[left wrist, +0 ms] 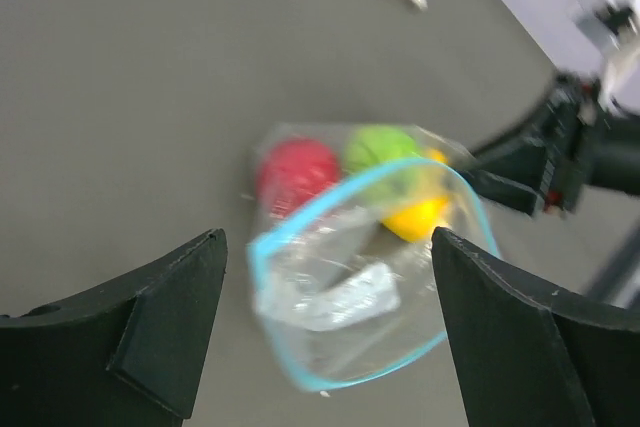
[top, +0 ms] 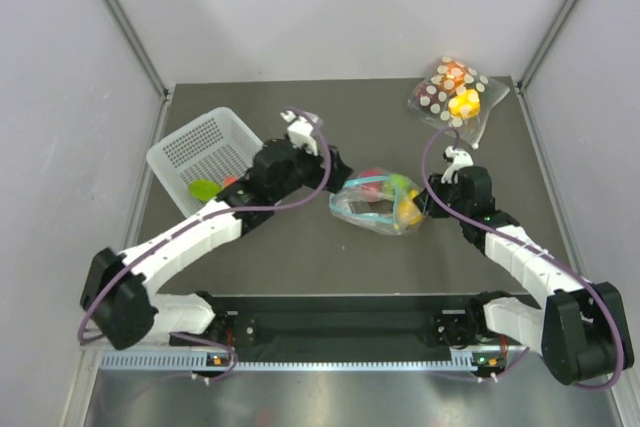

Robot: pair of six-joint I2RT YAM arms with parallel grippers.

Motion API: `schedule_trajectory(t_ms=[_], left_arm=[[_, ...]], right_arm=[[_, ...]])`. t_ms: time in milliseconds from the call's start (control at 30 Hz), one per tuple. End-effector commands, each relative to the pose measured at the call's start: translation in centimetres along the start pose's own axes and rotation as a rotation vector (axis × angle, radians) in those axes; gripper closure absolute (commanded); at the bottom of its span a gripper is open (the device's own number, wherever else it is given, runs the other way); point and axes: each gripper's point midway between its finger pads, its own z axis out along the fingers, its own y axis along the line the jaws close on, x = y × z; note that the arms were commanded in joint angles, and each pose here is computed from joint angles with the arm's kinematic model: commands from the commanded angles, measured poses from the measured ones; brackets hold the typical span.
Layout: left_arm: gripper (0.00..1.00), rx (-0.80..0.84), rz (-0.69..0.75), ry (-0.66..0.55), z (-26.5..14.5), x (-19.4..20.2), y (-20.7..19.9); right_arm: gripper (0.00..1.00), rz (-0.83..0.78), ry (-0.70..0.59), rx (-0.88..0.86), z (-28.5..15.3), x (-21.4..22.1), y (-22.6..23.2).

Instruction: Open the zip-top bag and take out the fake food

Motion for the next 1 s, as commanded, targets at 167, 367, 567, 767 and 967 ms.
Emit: schedule_trajectory(t_ms=[167,367,567,767,967], left_arm=[[0.17,0.326,-0.076,0.082,4.3,4.7,-10.0],[0.19,0.367,-0.079,0.138,5.1,7.4,-12.1],[0.23,0.342,-0.073,0.195,6.5,10.2,-11.7],[0.26,0.301,-0.065,0.258,8.0,13.6,-11.0],[0.26,0.264,-0.057,0.262,9.5,14.9,-10.2]], right_arm=[[1.00,-0.001,0.009,0.000,-0.1,0.0,0.2],[1.00,0.007,0.035,0.008,0.5,1.0,-0.3],[1.00,0.019,0.071,0.012,0.7,2.3,-0.6],[1.00,0.016,0.061,0.004,0.5,2.2,-0.4],[1.00,0.004,0.039,-0.012,-0.7,1.2,0.2]])
